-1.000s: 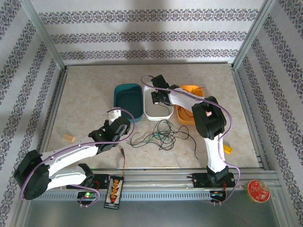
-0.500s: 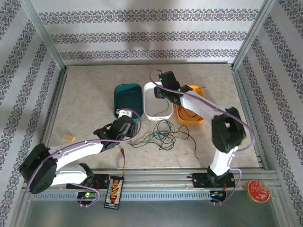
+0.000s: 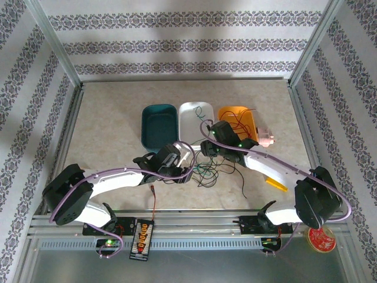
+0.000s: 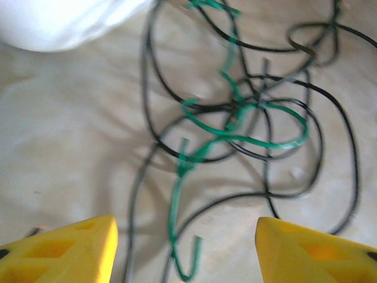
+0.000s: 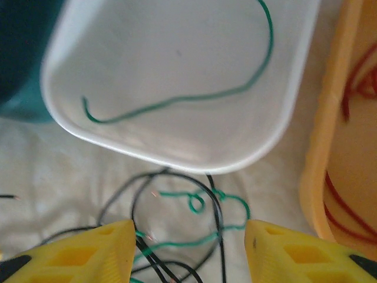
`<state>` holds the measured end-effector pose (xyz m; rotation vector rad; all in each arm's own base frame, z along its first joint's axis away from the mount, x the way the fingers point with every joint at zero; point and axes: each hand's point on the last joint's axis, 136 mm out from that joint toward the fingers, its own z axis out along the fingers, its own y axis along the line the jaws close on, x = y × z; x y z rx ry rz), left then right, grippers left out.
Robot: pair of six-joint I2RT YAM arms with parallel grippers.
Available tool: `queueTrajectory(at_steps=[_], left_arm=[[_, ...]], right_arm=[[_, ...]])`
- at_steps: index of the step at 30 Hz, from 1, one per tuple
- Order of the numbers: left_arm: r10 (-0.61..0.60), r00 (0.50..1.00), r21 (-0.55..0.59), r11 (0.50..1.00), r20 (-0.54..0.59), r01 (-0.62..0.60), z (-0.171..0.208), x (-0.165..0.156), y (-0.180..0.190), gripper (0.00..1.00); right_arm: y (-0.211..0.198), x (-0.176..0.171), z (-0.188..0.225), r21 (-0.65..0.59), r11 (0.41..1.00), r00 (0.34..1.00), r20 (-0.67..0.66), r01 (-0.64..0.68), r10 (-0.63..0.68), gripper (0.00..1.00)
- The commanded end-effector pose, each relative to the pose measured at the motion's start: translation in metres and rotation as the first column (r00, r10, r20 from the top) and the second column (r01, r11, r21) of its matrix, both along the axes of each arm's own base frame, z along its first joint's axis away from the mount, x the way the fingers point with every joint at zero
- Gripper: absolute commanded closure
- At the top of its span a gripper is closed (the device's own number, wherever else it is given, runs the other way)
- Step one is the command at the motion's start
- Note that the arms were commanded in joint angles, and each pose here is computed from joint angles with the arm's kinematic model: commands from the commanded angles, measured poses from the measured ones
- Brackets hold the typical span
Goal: Untangle the cables
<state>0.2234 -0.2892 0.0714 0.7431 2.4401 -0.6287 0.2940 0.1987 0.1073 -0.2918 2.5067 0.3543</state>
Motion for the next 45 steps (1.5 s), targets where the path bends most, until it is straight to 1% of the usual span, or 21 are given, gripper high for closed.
queueTrajectory(at_steps=[1, 3, 5, 7, 12, 14, 15, 17, 22, 25, 28, 33, 35, 40, 42, 45], left_arm=[[-0.052, 0.998, 0.051, 0.997, -0.047, 0.055, -0.016, -0.018, 0.002, 0.42], [-0.009, 1.0, 0.078, 0.997, -0.02, 0.01, -0.021, -0.009, 0.006, 0.47], [0.041, 0.999, 0.093, 0.995, 0.02, -0.043, -0.024, 0.001, 0.01, 0.56], [0.076, 0.996, 0.115, 0.99, 0.042, -0.08, -0.028, 0.008, 0.015, 0.68], [0.075, 0.997, 0.178, 0.981, 0.006, -0.075, -0.044, 0.006, 0.019, 0.88], [0.08, 0.997, 0.177, 0.981, 0.003, -0.079, -0.045, 0.005, 0.02, 0.98], [0.081, 0.997, 0.165, 0.983, 0.007, -0.081, -0.042, 0.005, 0.019, 1.0], [0.089, 0.996, 0.135, 0.987, 0.027, -0.092, -0.031, 0.008, 0.016, 1.0], [0.099, 0.987, 0.041, 0.994, 0.127, -0.105, 0.019, 0.018, 0.012, 1.0], [0.1, 0.979, 0.019, 0.994, 0.176, -0.105, 0.043, 0.021, 0.014, 1.0], [0.105, 0.974, 0.011, 0.994, 0.201, -0.11, 0.056, 0.023, 0.017, 1.0], [0.158, 0.962, 0.004, 0.987, 0.223, -0.163, 0.065, 0.028, 0.026, 1.0], [0.187, 0.954, -0.009, 0.982, 0.235, -0.19, 0.07, 0.031, 0.031, 1.0], [0.267, 0.931, -0.091, 0.964, 0.25, -0.252, 0.088, 0.038, 0.044, 1.0], [0.303, 0.919, -0.128, 0.952, 0.25, -0.279, 0.095, 0.042, 0.051, 1.0], [0.36, 0.904, -0.174, 0.929, 0.232, -0.326, 0.101, 0.047, 0.066, 1.0]], right_arm=[[-0.008, -0.001, 0.007, 0.027, 0.999, 0.999, 0.011, 0.046, -0.047, 0.49], [-0.004, -0.001, 0.008, 0.043, 0.999, 0.999, 0.005, 0.033, -0.033, 0.49], [0.003, -0.002, 0.009, 0.065, 0.998, 1.0, -0.004, 0.013, -0.013, 0.49], [0.009, -0.003, 0.01, 0.087, 0.996, 1.0, -0.017, -0.007, 0.009, 0.49], [0.016, -0.008, 0.007, 0.104, 0.994, 0.998, -0.044, -0.044, 0.049, 0.49], [0.017, -0.013, 0.002, 0.1, 0.993, 0.996, -0.06, -0.059, 0.065, 0.49], [0.019, -0.016, 0.0, 0.099, 0.992, 0.994, -0.068, -0.075, 0.082, 0.49], [0.024, -0.023, -0.003, 0.101, 0.989, 0.99, -0.085, -0.107, 0.116, 0.49], [0.039, -0.042, -0.008, 0.099, 0.97, 0.968, -0.098, -0.222, 0.232, 0.49], [0.048, -0.05, -0.01, 0.105, 0.954, 0.951, -0.102, -0.28, 0.291, 0.49], [0.057, -0.056, -0.011, 0.108, 0.94, 0.936, -0.107, -0.325, 0.336, 0.49], [0.055, -0.056, -0.019, 0.094, 0.944, 0.936, -0.126, -0.317, 0.327, 0.52], [0.052, -0.058, -0.023, 0.08, 0.948, 0.938, -0.139, -0.309, 0.317, 0.56], [0.027, -0.052, -0.04, -0.002, 0.977, 0.961, -0.18, -0.214, 0.21, 0.82], [0.018, -0.049, -0.044, -0.005, 0.985, 0.967, -0.192, -0.172, 0.168, 0.87], [0.012, -0.048, -0.042, 0.031, 0.99, 0.97, -0.199, -0.139, 0.142, 0.89]])
